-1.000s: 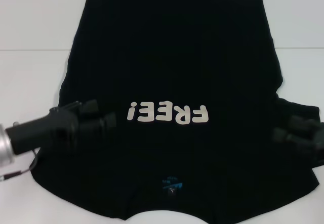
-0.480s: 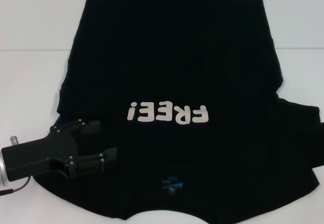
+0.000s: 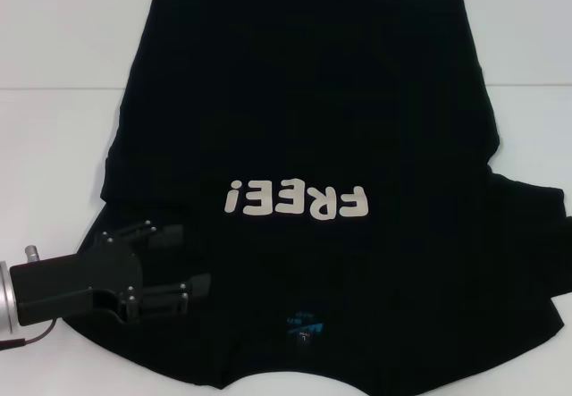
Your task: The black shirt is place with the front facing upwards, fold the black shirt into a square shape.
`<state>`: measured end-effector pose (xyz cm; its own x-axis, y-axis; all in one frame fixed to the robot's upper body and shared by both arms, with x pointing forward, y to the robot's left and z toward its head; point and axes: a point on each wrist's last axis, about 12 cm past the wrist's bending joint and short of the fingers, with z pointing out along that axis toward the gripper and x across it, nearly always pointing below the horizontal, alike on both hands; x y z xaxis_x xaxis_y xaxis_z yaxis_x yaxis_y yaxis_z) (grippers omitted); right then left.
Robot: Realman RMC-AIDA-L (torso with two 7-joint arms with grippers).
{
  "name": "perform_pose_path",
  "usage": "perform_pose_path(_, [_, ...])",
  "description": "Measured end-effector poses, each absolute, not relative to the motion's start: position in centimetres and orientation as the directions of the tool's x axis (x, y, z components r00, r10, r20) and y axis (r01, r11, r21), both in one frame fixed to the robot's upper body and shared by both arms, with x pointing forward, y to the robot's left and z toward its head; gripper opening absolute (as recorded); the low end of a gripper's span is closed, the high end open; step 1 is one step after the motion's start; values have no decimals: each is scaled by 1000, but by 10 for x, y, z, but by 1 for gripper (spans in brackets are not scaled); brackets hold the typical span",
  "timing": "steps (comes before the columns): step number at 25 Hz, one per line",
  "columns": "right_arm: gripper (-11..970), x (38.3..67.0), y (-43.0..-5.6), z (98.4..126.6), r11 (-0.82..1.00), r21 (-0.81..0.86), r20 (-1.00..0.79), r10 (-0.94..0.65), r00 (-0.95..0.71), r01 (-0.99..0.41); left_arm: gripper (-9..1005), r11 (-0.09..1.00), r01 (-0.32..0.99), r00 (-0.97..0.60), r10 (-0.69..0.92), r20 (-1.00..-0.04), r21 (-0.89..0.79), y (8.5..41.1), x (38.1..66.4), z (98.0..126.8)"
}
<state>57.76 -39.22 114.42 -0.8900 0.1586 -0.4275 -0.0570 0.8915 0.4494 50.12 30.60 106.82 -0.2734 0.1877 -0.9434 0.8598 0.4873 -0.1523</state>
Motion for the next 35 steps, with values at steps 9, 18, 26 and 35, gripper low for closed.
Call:
perform_pose_path(9, [897, 598, -367, 1122, 898, 435, -398, 122, -909, -70, 852, 489, 861, -271, 203, -941, -142, 307, 500, 1066])
perform_pose_path(18, [888, 603, -359, 1107, 913, 403, -402, 111, -909, -67, 849, 500, 855, -277, 208, -938, -142, 307, 501, 1064])
perform_pose_path(26, [856, 606, -352, 1105, 915, 394, -404, 89, -910, -86, 846, 506, 852, -277, 211, -938, -138, 306, 503, 1063])
perform_pose_path(35, [740, 607, -352, 1106, 918, 386, -401, 79, -913, -90, 843, 512, 848, -279, 210, -937, -138, 304, 504, 1062])
